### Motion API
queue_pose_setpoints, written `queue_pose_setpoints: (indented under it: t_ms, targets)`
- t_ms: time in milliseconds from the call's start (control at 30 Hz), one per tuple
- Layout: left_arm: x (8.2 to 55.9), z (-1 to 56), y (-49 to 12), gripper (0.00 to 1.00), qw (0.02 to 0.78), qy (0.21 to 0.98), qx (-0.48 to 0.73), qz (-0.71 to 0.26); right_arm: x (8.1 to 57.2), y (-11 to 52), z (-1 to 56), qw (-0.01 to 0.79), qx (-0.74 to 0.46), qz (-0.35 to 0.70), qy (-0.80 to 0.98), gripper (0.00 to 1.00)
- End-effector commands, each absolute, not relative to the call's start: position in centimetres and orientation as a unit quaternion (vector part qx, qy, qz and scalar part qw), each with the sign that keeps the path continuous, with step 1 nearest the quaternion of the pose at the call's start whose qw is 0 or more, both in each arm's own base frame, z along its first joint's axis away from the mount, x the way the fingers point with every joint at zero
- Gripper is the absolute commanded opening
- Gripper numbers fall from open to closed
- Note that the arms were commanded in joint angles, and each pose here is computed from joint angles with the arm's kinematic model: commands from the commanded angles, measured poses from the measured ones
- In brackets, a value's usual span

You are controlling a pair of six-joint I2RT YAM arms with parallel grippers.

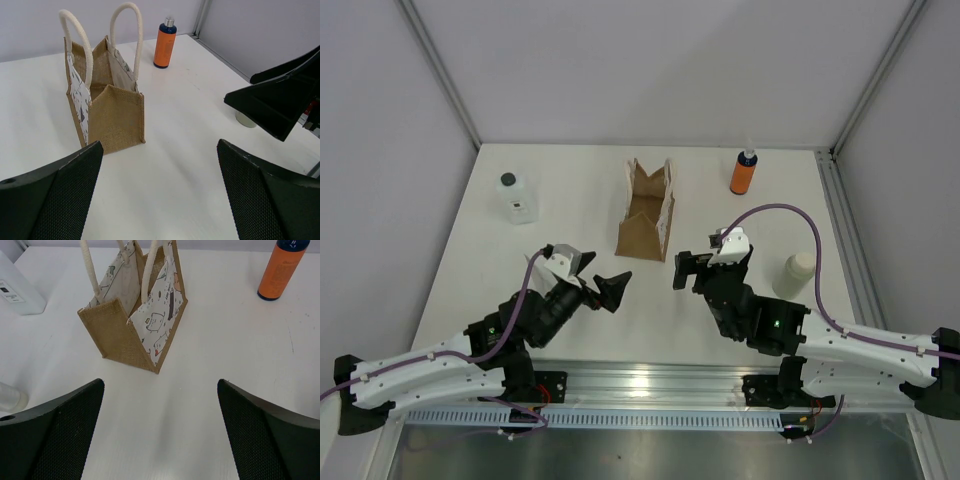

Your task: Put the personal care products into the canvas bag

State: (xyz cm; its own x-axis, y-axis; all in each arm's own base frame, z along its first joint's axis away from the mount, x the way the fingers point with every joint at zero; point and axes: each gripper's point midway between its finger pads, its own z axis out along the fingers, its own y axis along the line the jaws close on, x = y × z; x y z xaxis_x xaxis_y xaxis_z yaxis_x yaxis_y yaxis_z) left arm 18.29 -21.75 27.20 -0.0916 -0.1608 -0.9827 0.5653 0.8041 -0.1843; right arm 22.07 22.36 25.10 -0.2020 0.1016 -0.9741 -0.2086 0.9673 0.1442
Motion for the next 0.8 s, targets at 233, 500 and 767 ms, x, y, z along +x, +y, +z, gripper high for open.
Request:
queue_pose_setpoints:
  t_ms: [233,500,767]
  targets:
    - [18.3,28.5,-21.3,0.99,0.670,0.672,0.135,-0.285,24.0,16.3,29.0,0.664,0.027,-0.045,0.745,1.00]
    - [18.2,28.7,-20.6,0.99,0.677,0.665,0.122,-0.291,23.2,7.1,27.9,0.607,0.158,-0.085,0.774,0.99]
    - [18.6,28.4,-20.7,0.99,0.673,0.677,0.124,-0.270,24.1,1.1,21.7,0.533,0.263,-0.090,0.799,1.00]
